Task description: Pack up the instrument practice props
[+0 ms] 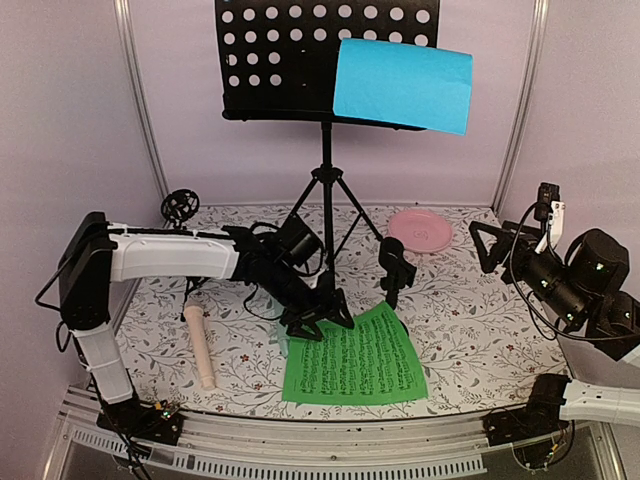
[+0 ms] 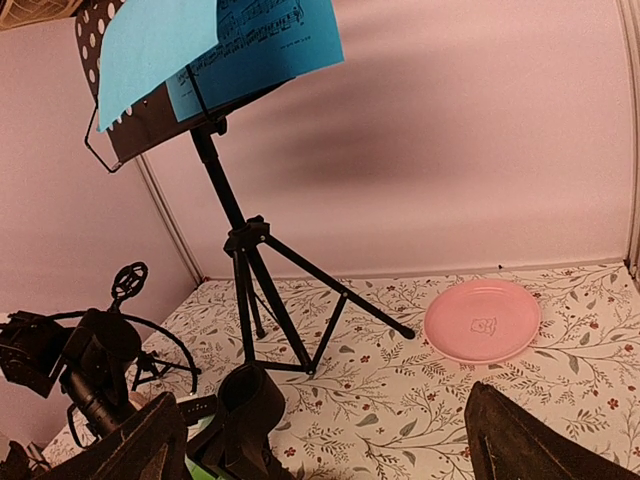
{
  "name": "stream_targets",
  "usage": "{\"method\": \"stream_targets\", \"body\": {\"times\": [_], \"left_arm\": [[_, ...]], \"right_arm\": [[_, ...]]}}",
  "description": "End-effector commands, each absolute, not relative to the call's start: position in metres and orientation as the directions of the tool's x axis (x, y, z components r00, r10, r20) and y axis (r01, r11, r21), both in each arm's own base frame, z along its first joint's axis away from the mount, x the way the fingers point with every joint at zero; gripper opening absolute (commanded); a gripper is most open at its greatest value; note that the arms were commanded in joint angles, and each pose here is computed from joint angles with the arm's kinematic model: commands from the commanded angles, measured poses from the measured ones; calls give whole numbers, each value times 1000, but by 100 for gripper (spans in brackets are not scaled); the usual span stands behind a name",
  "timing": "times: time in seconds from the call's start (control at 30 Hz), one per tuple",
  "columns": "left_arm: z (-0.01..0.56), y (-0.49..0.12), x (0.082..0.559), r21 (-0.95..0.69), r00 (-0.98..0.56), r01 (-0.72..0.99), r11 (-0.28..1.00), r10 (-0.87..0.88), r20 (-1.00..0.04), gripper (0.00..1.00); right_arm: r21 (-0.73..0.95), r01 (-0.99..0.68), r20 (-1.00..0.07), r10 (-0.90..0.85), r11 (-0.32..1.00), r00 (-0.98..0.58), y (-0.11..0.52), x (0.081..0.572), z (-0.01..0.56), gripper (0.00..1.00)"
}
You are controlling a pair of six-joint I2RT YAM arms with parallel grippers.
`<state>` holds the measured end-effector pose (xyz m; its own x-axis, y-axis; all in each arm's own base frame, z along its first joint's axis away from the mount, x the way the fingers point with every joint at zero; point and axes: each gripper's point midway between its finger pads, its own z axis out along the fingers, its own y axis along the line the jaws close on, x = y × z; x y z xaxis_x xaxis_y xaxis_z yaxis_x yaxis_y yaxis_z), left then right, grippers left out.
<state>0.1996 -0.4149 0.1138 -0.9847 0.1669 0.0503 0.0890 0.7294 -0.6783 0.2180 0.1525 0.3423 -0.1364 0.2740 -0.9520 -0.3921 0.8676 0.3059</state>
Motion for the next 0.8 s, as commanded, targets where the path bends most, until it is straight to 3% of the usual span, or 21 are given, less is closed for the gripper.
{"method": "stream_targets", "body": {"times": [0.0, 0.37, 0.77], "left_arm": [[74, -381, 197, -570, -985, 117, 813, 169, 39, 80], [45, -366, 224, -523, -998, 61, 850, 67, -6, 77], [26, -309, 231, -383, -999, 11, 924, -3, -35, 76]], "right_arm": [[315, -403, -949, 276, 859, -151, 159, 219, 338, 99], [305, -428, -952, 263, 851, -155, 167, 220, 342, 99], [305, -408, -952, 265, 860, -152, 162, 221, 338, 99]]}}
